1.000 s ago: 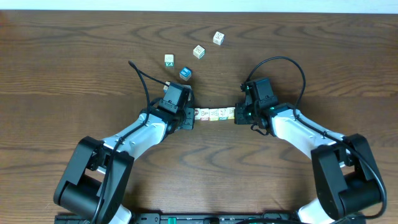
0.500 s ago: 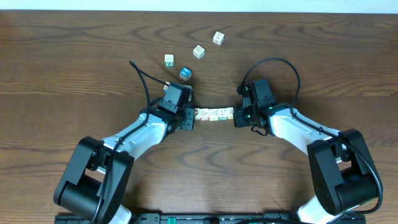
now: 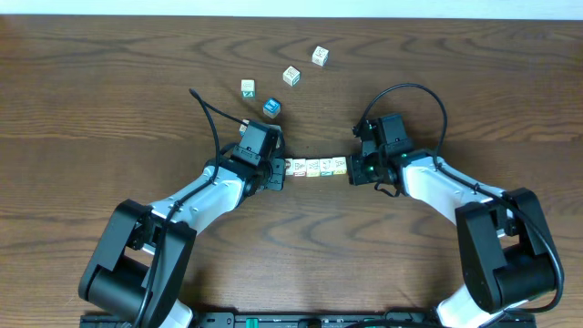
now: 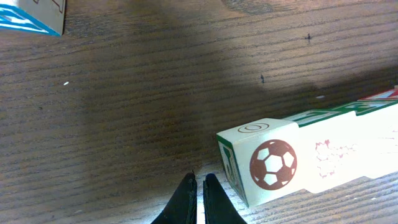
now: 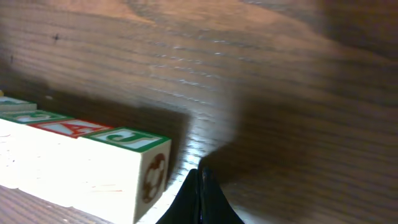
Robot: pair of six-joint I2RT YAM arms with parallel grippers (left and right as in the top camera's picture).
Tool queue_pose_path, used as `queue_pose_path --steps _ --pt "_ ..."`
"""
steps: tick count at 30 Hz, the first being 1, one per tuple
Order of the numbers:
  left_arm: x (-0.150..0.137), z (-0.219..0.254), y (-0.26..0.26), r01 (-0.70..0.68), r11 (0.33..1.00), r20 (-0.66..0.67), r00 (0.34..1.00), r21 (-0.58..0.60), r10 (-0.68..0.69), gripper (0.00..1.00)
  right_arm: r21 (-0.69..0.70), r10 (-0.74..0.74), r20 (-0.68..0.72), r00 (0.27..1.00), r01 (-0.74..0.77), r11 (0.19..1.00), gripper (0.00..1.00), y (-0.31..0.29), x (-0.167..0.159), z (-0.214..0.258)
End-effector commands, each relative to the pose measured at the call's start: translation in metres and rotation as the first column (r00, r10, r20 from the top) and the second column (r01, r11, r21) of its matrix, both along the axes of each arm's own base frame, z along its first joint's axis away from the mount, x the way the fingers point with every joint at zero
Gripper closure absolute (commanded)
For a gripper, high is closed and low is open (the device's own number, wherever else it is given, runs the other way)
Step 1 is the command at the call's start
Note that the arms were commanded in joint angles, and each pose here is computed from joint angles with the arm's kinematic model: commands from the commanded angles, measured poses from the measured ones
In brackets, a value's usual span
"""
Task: Lift 5 blocks
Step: 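Press both grippers inward against the row's two ends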
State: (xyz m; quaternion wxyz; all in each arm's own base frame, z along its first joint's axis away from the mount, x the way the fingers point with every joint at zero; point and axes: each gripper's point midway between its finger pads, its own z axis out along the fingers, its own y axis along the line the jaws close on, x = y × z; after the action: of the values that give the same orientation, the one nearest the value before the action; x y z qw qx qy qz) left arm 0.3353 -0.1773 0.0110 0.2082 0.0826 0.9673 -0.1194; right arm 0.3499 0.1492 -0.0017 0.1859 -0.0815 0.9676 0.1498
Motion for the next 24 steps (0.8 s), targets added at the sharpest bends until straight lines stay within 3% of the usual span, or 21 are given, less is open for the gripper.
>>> queue_pose_path --steps 1,24 --pt "0.006 0.005 -0.003 0.015 1.0 0.02 1.0 -0.002 -0.015 0.93 -0.012 0.002 -0.008 1.0 -0.002 1.0 0.99 -0.005 0.001 -0.004" --pt "0.007 0.005 -0.004 0.015 1.0 0.021 1.0 -0.003 -0.015 0.93 0.068 -0.022 -0.02 1.0 0.023 0.997 0.99 0.007 0.006 0.005"
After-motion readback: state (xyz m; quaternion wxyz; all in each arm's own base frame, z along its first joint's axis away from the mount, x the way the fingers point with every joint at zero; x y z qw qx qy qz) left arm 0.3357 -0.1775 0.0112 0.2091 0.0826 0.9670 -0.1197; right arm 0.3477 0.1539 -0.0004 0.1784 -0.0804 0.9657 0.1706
